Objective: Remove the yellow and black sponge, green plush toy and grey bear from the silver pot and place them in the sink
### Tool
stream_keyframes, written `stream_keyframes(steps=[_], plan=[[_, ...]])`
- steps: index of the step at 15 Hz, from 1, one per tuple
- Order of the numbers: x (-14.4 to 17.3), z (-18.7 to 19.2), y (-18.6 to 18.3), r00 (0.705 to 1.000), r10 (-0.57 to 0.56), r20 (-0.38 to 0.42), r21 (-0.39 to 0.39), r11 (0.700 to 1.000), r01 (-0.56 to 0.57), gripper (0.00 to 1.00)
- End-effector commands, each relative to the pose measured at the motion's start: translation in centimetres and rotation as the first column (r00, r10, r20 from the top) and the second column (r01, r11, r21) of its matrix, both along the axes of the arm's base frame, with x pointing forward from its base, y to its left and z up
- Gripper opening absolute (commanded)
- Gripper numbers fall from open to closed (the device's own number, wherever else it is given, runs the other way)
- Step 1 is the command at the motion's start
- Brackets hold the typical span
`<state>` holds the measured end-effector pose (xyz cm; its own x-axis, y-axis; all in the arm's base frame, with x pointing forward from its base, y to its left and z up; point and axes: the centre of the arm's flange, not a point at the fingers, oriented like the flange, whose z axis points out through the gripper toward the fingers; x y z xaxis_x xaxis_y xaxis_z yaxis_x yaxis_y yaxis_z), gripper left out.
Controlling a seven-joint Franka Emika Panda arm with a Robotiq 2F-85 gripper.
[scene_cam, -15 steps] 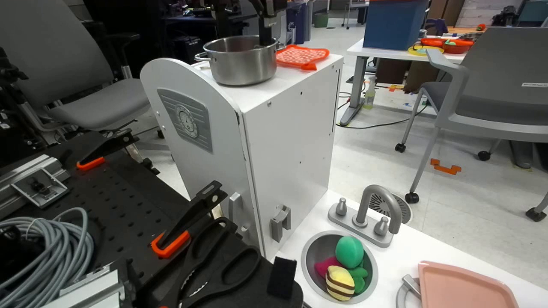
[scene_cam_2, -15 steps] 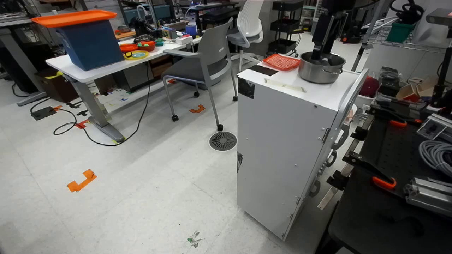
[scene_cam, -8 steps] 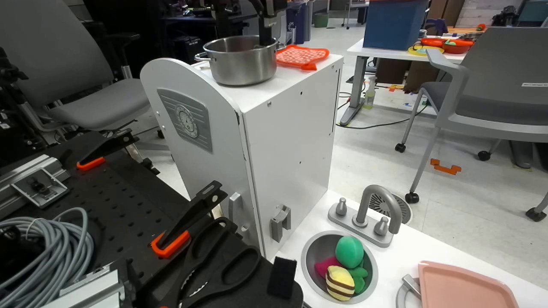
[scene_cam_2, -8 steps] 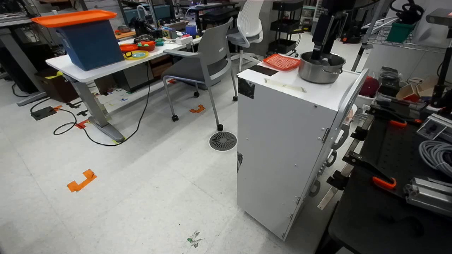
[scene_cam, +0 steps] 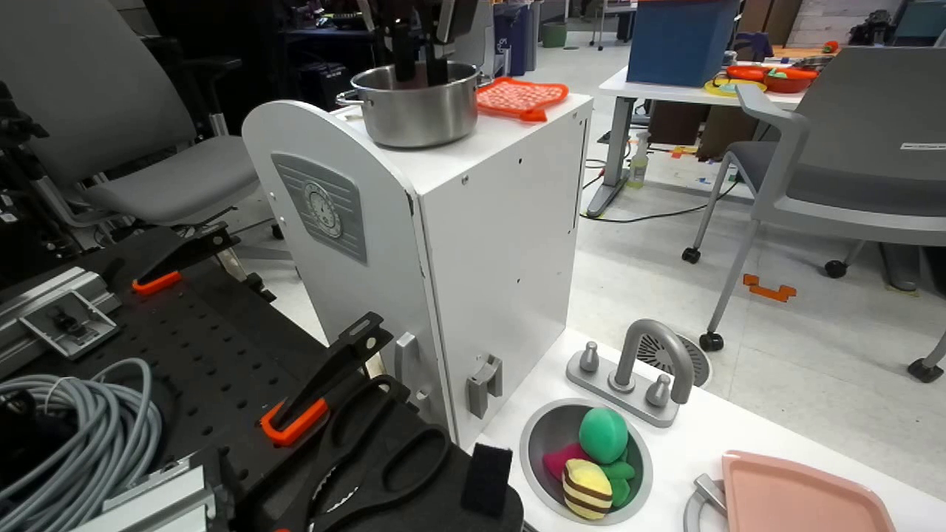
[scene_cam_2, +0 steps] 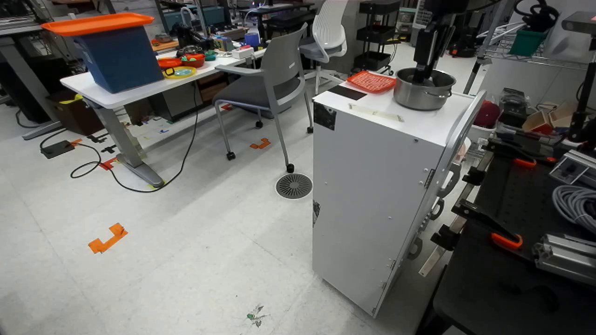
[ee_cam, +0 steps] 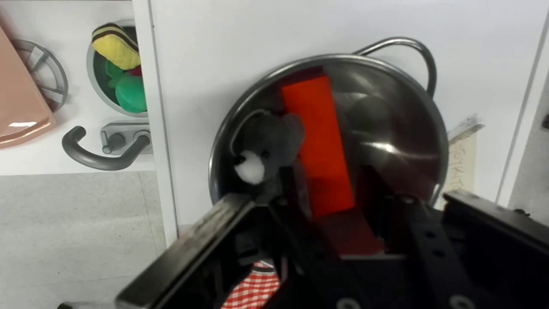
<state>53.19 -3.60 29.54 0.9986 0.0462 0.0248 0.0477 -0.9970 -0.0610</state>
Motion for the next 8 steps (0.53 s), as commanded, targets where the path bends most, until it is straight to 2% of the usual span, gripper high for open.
stream_keyframes(steps=[1,3,6,7,8], plan=[[0.35,0.08,0.03,1.000,0.017,0.005,0.007,1.000,-0.017,0.12],[0.37,0.11,0.15,1.000,0.021,0.004,0.006,1.000,-0.021,0.00],[0.34,0.22,0.18,1.000,0.025,0.004,-0.008,1.000,-0.025,0.00],[0.29,0.28,0.13,1.000,0.026,0.004,-0.016,1.000,-0.026,0.21],[0.26,0.32,0.13,1.000,0.028,0.004,-0.023,0.999,-0.028,0.28]])
